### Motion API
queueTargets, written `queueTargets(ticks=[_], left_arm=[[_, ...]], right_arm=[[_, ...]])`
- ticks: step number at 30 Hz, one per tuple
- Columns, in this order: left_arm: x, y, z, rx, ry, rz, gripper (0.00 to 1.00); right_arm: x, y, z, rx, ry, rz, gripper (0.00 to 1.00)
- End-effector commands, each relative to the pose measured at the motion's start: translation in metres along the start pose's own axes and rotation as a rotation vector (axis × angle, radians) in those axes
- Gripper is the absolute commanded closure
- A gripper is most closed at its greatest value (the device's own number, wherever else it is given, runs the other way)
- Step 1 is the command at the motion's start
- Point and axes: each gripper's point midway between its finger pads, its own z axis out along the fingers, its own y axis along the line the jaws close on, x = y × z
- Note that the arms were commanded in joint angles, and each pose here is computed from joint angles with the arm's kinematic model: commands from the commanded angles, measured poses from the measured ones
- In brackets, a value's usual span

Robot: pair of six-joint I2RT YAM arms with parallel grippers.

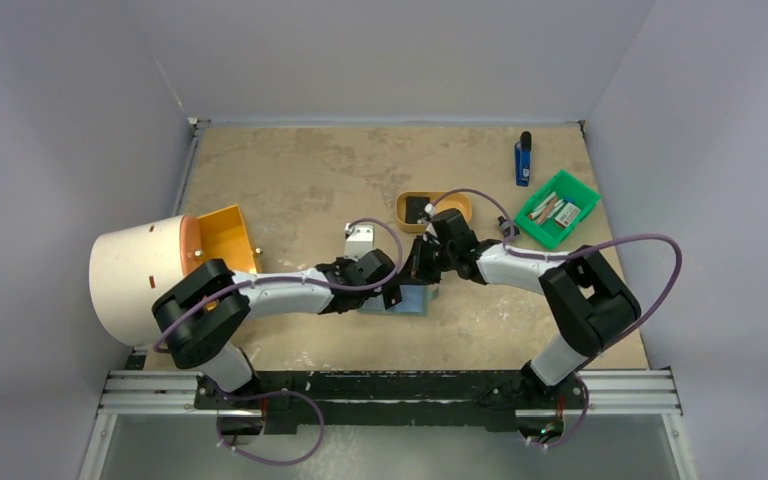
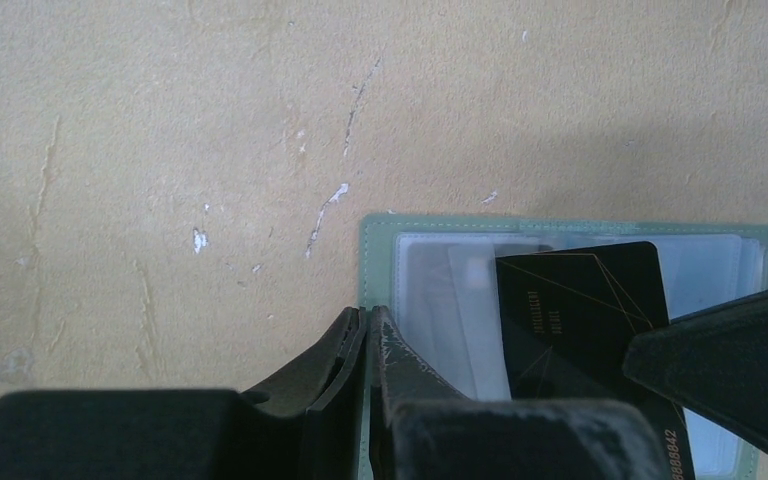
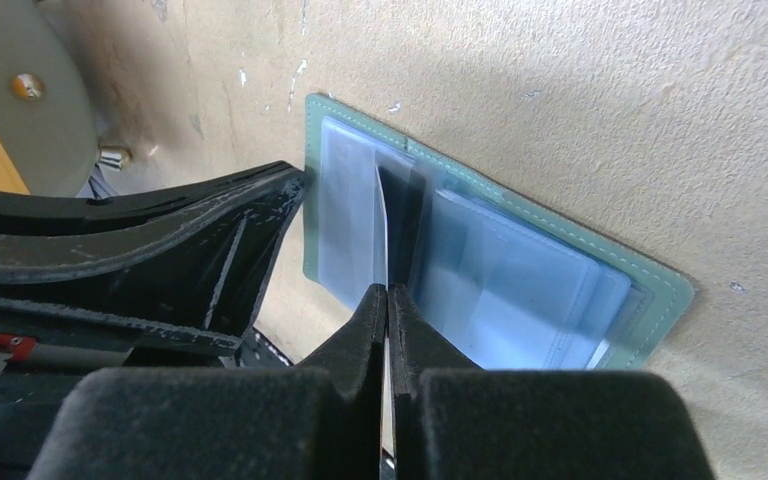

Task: Put the credit cards into the card holder
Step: Insert the credit card into the card holder.

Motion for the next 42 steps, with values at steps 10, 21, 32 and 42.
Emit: queueTargets(ticks=[10,21,32,42], left_arm=[[-0.007,0.016,-0.007,-0.039,-0.044,-0.041,0.96],[0.013,0.016,-0.002,-0.014,0.002,-0.066,1.0],[0.021,0.002,-0.002,0.071,0.025,-0.139,1.0],[0.029,-0.002,-0.003,0.104,0.041,-0.181,1.0]], right_arm=[[-0.006,-0.008,0.01,0.002,-0.045,0.034,1.0],[-0.003,-0.023,0.016,0.003,-0.101,0.105,1.0],[0.002,-0.029,0.015,-0.016,-0.14,0.182,1.0],[0.004,-0.019,0.021,-0.033,-0.136,0.171,1.0]])
